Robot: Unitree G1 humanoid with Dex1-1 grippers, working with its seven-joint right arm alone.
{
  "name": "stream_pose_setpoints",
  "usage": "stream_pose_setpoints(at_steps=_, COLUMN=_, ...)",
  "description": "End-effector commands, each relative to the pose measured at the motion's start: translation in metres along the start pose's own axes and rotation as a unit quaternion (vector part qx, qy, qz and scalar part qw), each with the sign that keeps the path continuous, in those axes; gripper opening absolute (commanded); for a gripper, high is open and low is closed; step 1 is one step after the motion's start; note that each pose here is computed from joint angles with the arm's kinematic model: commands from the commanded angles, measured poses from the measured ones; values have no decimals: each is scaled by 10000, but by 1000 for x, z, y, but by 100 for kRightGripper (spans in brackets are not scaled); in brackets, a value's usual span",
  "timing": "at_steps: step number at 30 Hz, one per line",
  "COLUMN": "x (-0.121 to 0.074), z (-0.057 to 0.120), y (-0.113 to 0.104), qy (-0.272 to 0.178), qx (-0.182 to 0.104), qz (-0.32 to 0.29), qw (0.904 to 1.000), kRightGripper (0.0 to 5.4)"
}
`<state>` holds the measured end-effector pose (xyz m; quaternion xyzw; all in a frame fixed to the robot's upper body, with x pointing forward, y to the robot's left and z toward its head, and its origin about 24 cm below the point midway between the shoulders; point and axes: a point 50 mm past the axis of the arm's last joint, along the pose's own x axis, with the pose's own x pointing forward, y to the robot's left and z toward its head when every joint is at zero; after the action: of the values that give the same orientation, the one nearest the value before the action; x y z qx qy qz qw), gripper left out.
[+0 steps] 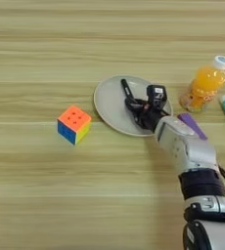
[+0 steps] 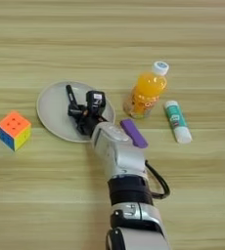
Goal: Move the objects on the table
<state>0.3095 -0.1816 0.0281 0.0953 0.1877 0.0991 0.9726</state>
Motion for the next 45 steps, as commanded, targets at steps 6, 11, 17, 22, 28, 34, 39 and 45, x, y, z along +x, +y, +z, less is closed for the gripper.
stream_pose_setpoints(at_steps=6, x=-11, z=49, y=30, qy=-1398, qx=-908, qz=697, qw=9836, kRightGripper=99)
stream_pose_setpoints(at_steps=11, x=-22, z=51, y=43, qy=-1514, qx=-1074, qz=997, qw=9776, kRightGripper=99)
stream_pose_setpoints(at_steps=17, x=-39, z=44, y=59, qy=-1266, qx=-1233, qz=1460, qw=9734, kRightGripper=99)
stream_pose_setpoints(at_steps=22, x=-47, z=35, y=69, qy=-948, qx=-1418, qz=1736, qw=9699, kRightGripper=99)
stream_pose_setpoints(at_steps=28, x=-51, z=25, y=75, qy=-626, qx=-1650, qz=1882, qw=9661, kRightGripper=99)
stream_pose_setpoints(at_steps=34, x=-53, z=17, y=78, qy=-370, qx=-1865, qz=2008, qw=9610, kRightGripper=99)
stream_pose_setpoints(at_steps=39, x=-51, z=12, y=77, qy=-234, qx=-1902, qz=1973, qw=9614, kRightGripper=99)
stream_pose_setpoints(at_steps=45, x=-47, z=6, y=78, qy=-107, qx=-1966, qz=1960, qw=9606, kRightGripper=99)
